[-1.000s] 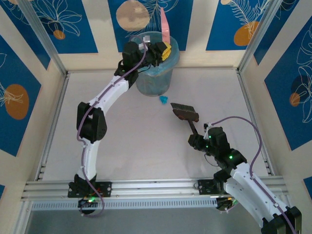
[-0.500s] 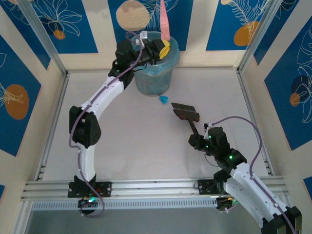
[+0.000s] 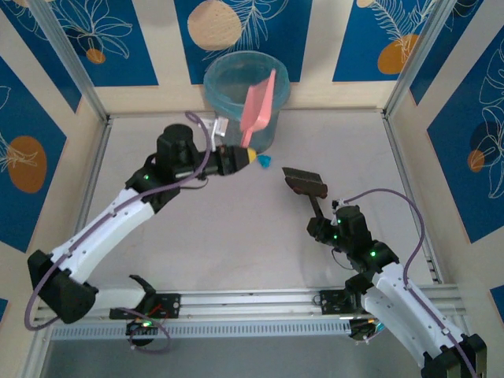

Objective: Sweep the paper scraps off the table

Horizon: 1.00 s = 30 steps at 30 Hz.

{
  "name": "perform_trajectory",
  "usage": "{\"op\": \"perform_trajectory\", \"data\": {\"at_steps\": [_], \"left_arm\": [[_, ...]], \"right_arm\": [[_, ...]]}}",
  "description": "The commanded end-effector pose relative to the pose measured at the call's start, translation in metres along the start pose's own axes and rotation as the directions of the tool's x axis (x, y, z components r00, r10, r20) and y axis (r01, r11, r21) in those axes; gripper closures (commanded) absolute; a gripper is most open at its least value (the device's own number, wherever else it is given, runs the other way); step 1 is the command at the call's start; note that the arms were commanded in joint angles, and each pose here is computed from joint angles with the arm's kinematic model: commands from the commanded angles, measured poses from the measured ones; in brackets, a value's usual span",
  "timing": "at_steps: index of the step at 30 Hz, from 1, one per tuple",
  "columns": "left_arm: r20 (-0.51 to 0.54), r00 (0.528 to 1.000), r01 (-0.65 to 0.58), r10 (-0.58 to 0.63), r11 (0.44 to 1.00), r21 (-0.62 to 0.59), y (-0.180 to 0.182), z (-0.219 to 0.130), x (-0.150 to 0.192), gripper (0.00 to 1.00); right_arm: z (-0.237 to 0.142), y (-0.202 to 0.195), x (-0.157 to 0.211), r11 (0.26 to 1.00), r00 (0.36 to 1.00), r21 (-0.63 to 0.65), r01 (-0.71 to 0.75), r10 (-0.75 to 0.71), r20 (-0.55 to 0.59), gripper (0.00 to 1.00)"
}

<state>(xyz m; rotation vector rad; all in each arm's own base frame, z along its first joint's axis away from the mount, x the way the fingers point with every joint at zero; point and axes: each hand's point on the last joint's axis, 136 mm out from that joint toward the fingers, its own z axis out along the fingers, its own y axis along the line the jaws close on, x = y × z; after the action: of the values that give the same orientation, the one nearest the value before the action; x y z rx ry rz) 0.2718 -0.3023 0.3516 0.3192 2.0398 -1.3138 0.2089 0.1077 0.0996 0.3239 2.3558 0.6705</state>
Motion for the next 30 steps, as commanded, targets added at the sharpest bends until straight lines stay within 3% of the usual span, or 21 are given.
{"op": "perform_trajectory", "data": {"at_steps": [1, 7, 11, 18, 23, 30], "left_arm": [[-0.170, 0.980, -0.161, 0.107, 0.926, -0.343, 0.078, -0.020, 0.060, 1.00], [-0.344, 0.938, -0.209, 0.053, 0.877, -0.433, 0.125, -0.024, 0.140, 1.00], [-0.415, 0.909, -0.257, 0.045, 0.844, -0.470, 0.151, -0.018, 0.173, 1.00], [-0.512, 0.854, -0.385, 0.086, 0.768, -0.512, 0.177, -0.021, 0.201, 1.00], [-0.532, 0.843, -0.426, 0.083, 0.707, -0.564, 0.201, -0.029, 0.212, 1.00], [-0.574, 0.817, -0.471, 0.066, 0.649, -0.597, 0.221, -0.035, 0.225, 1.00]], "right_arm": [[-0.004, -0.006, -0.011, 0.999, 0.998, 0.035, -0.027, 0.025, 0.059, 1.00], [-0.019, -0.014, -0.022, 0.988, 0.993, 0.121, -0.093, 0.083, 0.088, 1.00], [-0.030, -0.005, -0.037, 0.986, 0.989, 0.128, -0.108, 0.094, 0.116, 1.00], [-0.026, 0.029, -0.070, 0.992, 0.997, 0.123, 0.012, -0.022, 0.077, 1.00], [-0.001, 0.037, -0.085, 0.974, 0.998, 0.218, 0.054, -0.048, -0.033, 1.00], [0.039, 0.066, -0.111, 0.968, 0.992, 0.229, 0.100, -0.081, -0.092, 1.00]]}}
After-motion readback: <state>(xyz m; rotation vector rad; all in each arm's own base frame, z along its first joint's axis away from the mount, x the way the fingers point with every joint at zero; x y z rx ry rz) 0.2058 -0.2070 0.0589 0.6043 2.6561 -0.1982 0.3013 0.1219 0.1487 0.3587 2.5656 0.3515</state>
